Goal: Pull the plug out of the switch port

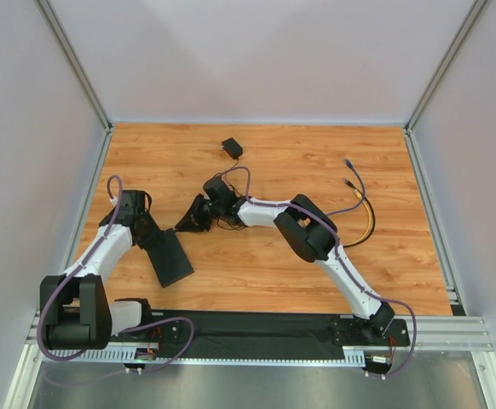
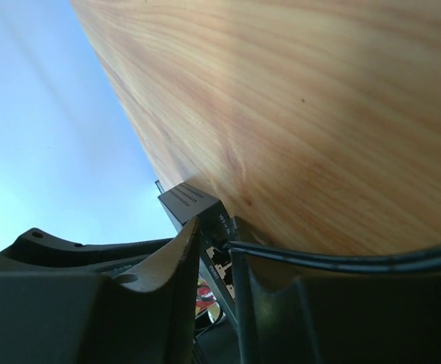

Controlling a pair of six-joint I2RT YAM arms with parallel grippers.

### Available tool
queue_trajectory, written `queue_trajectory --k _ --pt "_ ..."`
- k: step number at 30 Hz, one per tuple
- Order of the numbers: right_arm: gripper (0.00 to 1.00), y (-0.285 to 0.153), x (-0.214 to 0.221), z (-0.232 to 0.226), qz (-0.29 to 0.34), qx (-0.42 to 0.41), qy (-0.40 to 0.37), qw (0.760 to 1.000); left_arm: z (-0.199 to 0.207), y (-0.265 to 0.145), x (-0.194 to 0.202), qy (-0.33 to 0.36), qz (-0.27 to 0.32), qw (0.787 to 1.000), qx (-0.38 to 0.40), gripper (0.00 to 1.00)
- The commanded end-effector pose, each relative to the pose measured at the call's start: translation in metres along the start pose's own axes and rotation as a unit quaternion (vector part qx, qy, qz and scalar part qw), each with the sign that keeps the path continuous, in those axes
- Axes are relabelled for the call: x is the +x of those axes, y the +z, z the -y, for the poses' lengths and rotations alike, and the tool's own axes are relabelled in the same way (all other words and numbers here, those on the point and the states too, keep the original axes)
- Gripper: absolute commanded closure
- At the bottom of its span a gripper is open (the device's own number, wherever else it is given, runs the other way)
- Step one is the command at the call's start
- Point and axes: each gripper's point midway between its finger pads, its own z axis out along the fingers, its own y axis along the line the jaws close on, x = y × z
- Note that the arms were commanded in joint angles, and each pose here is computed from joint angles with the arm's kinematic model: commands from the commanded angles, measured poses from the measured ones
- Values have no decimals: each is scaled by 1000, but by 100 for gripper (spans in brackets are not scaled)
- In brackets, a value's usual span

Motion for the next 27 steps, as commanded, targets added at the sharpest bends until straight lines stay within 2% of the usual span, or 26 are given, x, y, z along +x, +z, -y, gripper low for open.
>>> queue_trajectory --k 1,5,8,10,15,20,23,24,27 --pt "80 9 3 6 -5 2 23 1000 -9 6 7 -17 -12 1000 -20 69" --pt "86 11 4 9 -8 1 38 999 -16 14 15 -34 -37 998 -37 77" --pt "95 10 2 12 -2 -2 57 998 -22 19 22 -45 -53 996 -52 88" --pt "100 9 0 12 4 -2 74 997 -26 20 23 -49 -50 996 -59 89" --pt "100 11 -4 17 16 7 92 996 -34 24 28 -59 -52 995 -60 93" --pt "100 10 -5 9 14 2 54 998 -7 7 1 -10 -18 1000 8 93" --pt "100 8 -5 10 20 4 28 999 15 -8 -20 35 3 998 55 89" --pt "100 7 -4 11 23 6 23 999 18 -12 -25 45 8 997 60 85" --pt "100 6 -7 16 32 13 10 999 31 -20 -43 74 15 995 63 84"
